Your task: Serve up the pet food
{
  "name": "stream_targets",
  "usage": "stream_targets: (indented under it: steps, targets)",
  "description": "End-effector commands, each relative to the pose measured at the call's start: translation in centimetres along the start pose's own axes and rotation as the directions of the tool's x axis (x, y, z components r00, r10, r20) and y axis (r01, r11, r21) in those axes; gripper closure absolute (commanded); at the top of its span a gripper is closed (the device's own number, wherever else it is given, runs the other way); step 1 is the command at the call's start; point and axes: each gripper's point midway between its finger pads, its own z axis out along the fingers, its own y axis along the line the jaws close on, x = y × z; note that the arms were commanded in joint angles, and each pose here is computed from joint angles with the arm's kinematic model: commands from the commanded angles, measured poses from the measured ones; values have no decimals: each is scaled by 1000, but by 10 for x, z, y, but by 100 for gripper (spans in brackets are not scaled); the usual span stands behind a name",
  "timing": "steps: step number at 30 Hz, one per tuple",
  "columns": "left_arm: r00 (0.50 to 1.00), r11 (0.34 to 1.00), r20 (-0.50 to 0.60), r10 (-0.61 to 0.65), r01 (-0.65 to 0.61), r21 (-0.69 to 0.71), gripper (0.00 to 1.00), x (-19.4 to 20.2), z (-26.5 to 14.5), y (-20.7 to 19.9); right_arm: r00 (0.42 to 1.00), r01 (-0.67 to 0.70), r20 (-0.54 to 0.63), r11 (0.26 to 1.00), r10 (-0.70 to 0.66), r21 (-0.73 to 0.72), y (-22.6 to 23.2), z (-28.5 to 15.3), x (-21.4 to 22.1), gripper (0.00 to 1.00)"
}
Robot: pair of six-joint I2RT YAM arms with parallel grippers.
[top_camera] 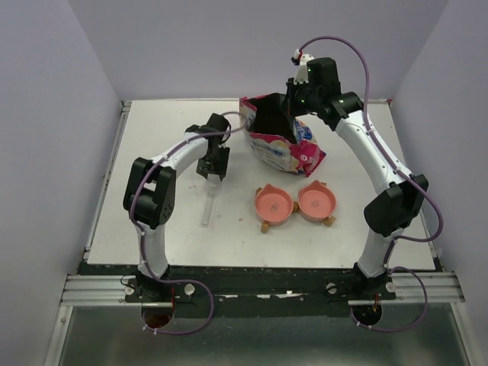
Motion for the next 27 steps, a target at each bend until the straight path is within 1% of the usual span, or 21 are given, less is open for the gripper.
stream_targets:
  steps: [1,2,3,6,8,9,10,12,14,16,17,21,27]
  targets:
    - [997,999,74,-22,25,-32,23,-48,-21,15,994,7,106,995,4,-99,28,-38,-34,100]
    - [995,998,84,-48,52,-39,16,-49,-26,18,995,6,102,995,4,-96,27,-38,-33,100]
    - [993,996,98,-67,71,-44,13,-48,-32,20,995,5,103,996,4,-92,26,-37,-33,100]
    - [987,990,109,-122,128,-54,6,-29,-45,25,994,5,110,995,5,-95,27,-39,-36,100]
    - [983,987,120,-136,145,-75,4,-14,-55,26,994,6,106,995,5,-100,28,-38,-35,100]
    - [983,985,123,-136,147,-88,6,-7,-58,26,994,5,106,995,6,-100,28,-39,-35,100]
    - [983,986,132,-127,139,-87,10,-1,-62,23,994,5,105,995,6,-100,27,-38,-34,100]
    - [984,992,144,-105,114,-51,23,8,-65,12,995,7,104,995,4,-104,28,-38,-33,100]
    - [985,993,128,-117,120,-19,39,16,-59,5,995,5,101,994,6,-106,28,-37,-32,100]
    - [988,993,105,-113,114,-11,48,21,-50,3,995,1,97,994,9,-108,28,-37,-31,100]
    - [990,995,102,-102,103,-5,50,19,-46,1,995,5,98,994,6,-108,29,-38,-31,100]
    - [994,998,90,-60,60,0,52,10,-35,-1,995,4,99,994,7,-110,29,-41,-29,100]
    - [999,999,37,-27,27,21,50,2,-14,-6,995,6,101,995,4,-101,28,-44,-29,100]
